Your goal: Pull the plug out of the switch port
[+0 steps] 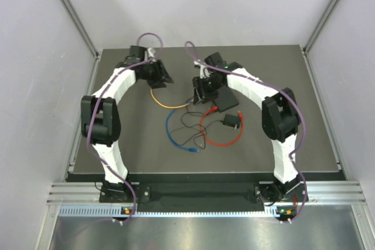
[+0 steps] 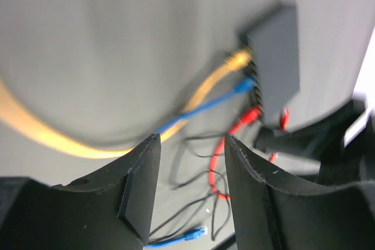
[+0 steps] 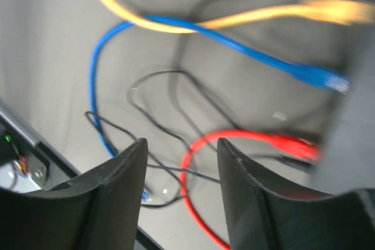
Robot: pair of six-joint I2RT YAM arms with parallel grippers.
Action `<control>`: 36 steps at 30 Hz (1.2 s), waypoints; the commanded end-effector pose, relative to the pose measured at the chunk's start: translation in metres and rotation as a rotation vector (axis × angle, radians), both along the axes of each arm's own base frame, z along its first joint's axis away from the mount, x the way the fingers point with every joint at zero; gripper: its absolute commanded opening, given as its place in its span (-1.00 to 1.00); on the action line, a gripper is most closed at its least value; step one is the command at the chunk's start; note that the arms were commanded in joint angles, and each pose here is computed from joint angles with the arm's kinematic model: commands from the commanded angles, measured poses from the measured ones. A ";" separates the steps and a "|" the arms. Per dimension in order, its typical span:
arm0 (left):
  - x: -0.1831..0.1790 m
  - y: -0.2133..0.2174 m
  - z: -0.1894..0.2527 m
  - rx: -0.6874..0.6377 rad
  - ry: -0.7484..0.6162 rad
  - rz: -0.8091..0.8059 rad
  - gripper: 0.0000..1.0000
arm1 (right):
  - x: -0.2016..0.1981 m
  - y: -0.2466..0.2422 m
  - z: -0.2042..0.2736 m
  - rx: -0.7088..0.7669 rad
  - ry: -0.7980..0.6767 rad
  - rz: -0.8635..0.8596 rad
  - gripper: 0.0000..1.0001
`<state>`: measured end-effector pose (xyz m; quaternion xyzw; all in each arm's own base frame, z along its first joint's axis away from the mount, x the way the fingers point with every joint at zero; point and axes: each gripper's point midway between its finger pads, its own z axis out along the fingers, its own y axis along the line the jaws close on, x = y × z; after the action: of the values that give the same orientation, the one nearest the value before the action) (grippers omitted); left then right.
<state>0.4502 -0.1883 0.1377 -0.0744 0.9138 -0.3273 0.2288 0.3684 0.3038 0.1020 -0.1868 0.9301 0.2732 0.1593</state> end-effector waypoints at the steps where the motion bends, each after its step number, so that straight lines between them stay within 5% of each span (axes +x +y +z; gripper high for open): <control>1: -0.002 0.045 0.018 -0.001 -0.007 0.112 0.05 | -0.008 0.024 0.005 -0.035 -0.037 0.112 0.05; 17: -0.009 0.047 0.021 -0.013 -0.012 0.062 0.05 | -0.033 0.052 -0.040 -0.117 0.045 0.195 -0.03; 20: -0.010 0.045 0.021 -0.022 -0.009 0.054 0.04 | -0.039 0.050 -0.046 -0.125 0.059 0.209 -0.17; 24: -0.009 0.044 0.020 -0.027 -0.007 0.051 0.04 | -0.051 0.044 -0.046 -0.120 0.076 0.221 -0.60; 36: -0.003 0.032 0.018 -0.104 -0.002 0.029 0.03 | -0.112 0.027 -0.028 0.020 0.127 0.346 -1.00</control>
<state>0.4428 -0.1497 0.1440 -0.1127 0.9065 -0.3437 0.2178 0.2636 0.3165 0.0356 -0.2930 0.9178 0.2676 0.0138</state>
